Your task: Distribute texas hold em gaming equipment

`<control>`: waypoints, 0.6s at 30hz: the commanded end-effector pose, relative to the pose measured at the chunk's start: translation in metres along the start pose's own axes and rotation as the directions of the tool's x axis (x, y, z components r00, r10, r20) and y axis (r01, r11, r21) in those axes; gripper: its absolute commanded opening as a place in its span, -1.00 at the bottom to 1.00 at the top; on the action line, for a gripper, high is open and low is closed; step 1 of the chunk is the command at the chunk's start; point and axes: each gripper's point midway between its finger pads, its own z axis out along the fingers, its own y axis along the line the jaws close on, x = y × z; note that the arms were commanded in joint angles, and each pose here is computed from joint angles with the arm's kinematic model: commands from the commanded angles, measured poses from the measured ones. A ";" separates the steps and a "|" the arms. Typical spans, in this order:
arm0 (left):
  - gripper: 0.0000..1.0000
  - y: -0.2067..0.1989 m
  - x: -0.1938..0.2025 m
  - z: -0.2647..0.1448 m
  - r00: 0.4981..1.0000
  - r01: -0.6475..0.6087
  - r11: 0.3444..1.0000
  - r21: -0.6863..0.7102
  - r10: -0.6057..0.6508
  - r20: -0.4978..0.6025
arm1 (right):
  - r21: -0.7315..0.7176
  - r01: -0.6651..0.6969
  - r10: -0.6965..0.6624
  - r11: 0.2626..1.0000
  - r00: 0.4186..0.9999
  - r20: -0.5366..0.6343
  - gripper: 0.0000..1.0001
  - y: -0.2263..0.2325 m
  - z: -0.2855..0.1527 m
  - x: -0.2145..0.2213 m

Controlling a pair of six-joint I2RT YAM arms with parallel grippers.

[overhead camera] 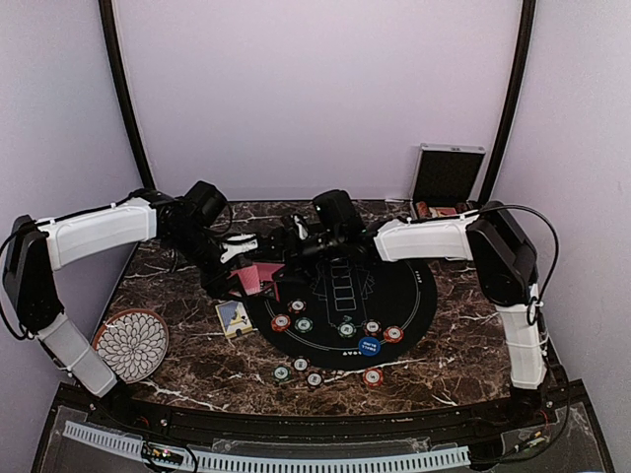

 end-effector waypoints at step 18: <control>-1.00 0.016 -0.026 0.005 0.999 0.012 1.000 0.011 -0.012 0.033 | -0.173 0.023 -0.045 0.985 0.991 -0.127 0.95 0.030 0.044 0.023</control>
